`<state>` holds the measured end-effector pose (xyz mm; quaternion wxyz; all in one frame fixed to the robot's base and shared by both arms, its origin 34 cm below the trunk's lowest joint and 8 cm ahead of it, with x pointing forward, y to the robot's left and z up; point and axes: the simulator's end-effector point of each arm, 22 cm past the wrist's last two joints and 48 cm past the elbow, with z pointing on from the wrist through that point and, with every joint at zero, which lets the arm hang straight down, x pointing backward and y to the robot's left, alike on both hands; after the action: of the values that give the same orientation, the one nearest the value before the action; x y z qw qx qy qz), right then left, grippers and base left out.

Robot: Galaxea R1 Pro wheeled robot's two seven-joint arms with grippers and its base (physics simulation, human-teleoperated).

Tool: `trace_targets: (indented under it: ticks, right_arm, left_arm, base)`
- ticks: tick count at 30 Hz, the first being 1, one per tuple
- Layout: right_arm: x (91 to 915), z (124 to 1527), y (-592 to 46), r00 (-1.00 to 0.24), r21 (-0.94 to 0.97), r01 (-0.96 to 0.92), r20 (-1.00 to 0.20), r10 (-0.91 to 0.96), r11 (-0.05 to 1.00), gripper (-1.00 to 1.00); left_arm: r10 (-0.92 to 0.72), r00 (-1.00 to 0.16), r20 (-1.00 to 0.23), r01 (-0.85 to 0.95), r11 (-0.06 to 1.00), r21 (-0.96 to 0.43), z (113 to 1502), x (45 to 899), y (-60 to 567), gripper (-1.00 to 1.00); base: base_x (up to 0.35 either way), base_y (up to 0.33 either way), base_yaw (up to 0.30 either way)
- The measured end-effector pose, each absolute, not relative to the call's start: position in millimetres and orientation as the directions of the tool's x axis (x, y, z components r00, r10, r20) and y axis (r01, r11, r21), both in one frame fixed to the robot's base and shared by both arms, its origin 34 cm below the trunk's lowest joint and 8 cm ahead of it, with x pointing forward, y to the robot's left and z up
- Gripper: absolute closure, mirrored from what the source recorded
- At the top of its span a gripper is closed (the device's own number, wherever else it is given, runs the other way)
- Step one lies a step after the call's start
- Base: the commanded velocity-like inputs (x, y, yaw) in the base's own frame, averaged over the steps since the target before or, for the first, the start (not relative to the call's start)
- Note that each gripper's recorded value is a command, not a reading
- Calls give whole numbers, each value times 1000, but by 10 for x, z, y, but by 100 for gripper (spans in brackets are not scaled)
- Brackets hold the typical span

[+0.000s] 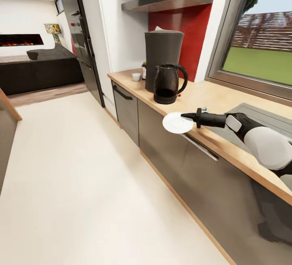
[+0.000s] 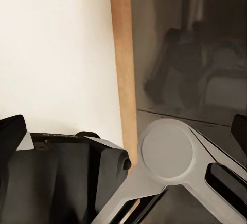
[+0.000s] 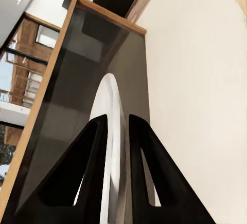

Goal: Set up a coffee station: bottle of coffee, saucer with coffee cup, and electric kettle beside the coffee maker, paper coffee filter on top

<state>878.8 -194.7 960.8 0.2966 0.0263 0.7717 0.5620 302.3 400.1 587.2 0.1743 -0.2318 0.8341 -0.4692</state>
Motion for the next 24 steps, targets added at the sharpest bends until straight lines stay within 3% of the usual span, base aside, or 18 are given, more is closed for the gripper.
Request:
trace_targets:
  ticks: [10,13,14,18,24]
  right_arm:
    - [8748,9610,-1525,-844,888,-313,-423,331,337,100]
    - [8816,9507,-1192,-824,849,-351,-480,301,395,100]
    - [8864,9521,-1091,-811,845,-357,-492,316,399,100]
    - [8954,9570,-908,-800,859,-335,-477,364,387,100]
    - [9135,9707,-686,-772,870,-294,-460,438,395,100]
  left_arm:
    - [-540,-839,-62,-205,419,-884,5822,3045,3731,-100]
    - [-520,-841,-148,-180,527,-831,5600,3359,3758,-100]
    - [-534,-813,-233,-185,616,-766,5443,3692,3884,-100]
    - [-538,-772,-339,-240,740,-628,5238,4075,4161,-100]
    - [-545,-734,-404,-285,788,-545,5067,4224,4150,-100]
  base:
    - [199,132,8]
    - [14,6,0]
    - [5,2,0]
    - [2,1,0]
    - [0,0,0]
